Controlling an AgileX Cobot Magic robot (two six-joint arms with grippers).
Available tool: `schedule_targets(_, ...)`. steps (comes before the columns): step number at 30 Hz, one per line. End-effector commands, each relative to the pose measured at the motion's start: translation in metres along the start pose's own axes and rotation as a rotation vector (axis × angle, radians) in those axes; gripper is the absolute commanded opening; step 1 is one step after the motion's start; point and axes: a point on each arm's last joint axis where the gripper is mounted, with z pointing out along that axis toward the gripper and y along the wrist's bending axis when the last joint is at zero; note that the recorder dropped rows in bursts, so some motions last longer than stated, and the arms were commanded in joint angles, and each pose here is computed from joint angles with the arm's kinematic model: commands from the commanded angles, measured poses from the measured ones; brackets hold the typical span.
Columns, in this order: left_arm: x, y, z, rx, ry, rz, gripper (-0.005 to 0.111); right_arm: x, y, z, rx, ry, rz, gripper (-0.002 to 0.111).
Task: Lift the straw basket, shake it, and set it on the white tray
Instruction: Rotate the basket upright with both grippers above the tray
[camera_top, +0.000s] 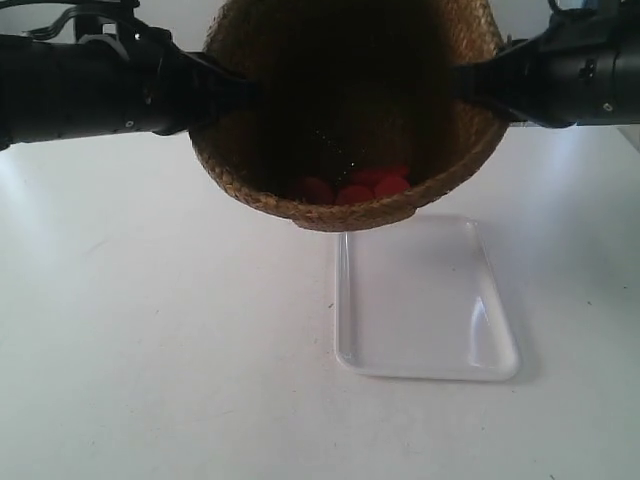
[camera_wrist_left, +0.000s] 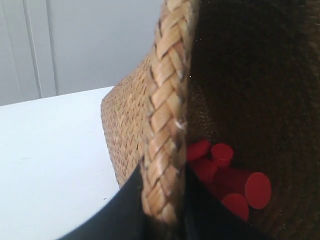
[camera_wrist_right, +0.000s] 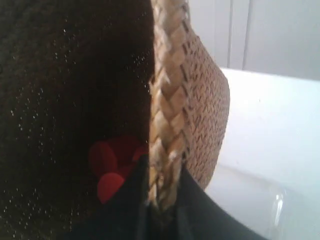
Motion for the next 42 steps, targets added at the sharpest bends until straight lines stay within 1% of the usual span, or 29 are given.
schedule_targets(1,-0.008,-0.003,0.000,0.010,-0.025,0.075,0.000,0.002,-0.008,-0.002,0.051,0.119,-0.034,0.000)
schedule_targets(3,-0.010,-0.003,0.003,0.000,-0.026,0.126,0.000,-0.001,-0.007,-0.004,0.056,0.129,-0.025,0.000)
schedule_targets(4,-0.007,0.001,0.006,-0.037,-0.013,0.159,0.000,-0.003,-0.008,-0.005,0.055,0.129,-0.014,0.000)
schedule_targets(6,-0.005,0.004,0.009,-0.061,0.002,0.174,0.000,-0.004,-0.010,-0.007,0.054,0.153,0.010,0.000)
schedule_targets(9,0.001,0.005,0.015,-0.057,0.020,0.176,0.000,-0.007,-0.014,-0.010,0.066,0.152,0.058,0.000)
schedule_targets(12,0.002,0.001,0.017,-0.012,0.021,0.168,0.000,-0.008,-0.016,-0.010,0.084,0.147,0.027,0.000)
schedule_targets(14,0.002,0.001,0.017,-0.010,0.020,0.157,0.000,-0.006,-0.017,-0.010,0.091,0.168,0.004,0.000)
schedule_targets(19,0.002,-0.004,0.017,0.047,0.013,0.132,0.000,-0.006,-0.017,-0.010,0.091,0.168,0.004,0.000)
schedule_targets(23,0.002,-0.005,0.017,0.054,0.012,0.131,0.000,-0.006,-0.017,-0.010,0.091,0.168,0.004,0.000)
schedule_targets(28,0.003,-0.008,0.016,0.091,0.020,0.110,0.000,-0.006,-0.017,-0.010,0.091,0.168,0.004,0.000)
schedule_targets(31,0.010,-0.012,0.015,0.131,0.112,0.036,0.000,-0.006,-0.017,-0.010,0.091,0.168,0.004,0.000)
schedule_targets(32,0.014,-0.011,0.015,0.121,0.158,0.010,0.000,-0.006,-0.017,-0.010,0.091,0.168,0.004,0.000)
schedule_targets(33,0.016,-0.009,0.015,0.096,0.191,0.025,0.000,-0.006,-0.017,-0.010,0.091,0.168,0.004,0.000)
schedule_targets(35,0.022,-0.005,0.014,0.052,0.252,-0.013,0.000,-0.006,-0.017,-0.010,0.091,0.168,0.004,0.000)
schedule_targets(38,0.028,-0.001,0.012,0.005,0.317,-0.043,0.000,-0.006,-0.017,-0.010,0.091,0.168,0.004,0.000)
schedule_targets(40,0.030,-0.001,0.011,-0.009,0.348,-0.075,0.000,-0.006,-0.017,-0.010,0.091,0.168,0.004,0.000)
schedule_targets(42,0.031,0.000,0.010,-0.009,0.359,-0.057,0.000,-0.006,-0.017,-0.010,0.091,0.168,0.004,0.000)
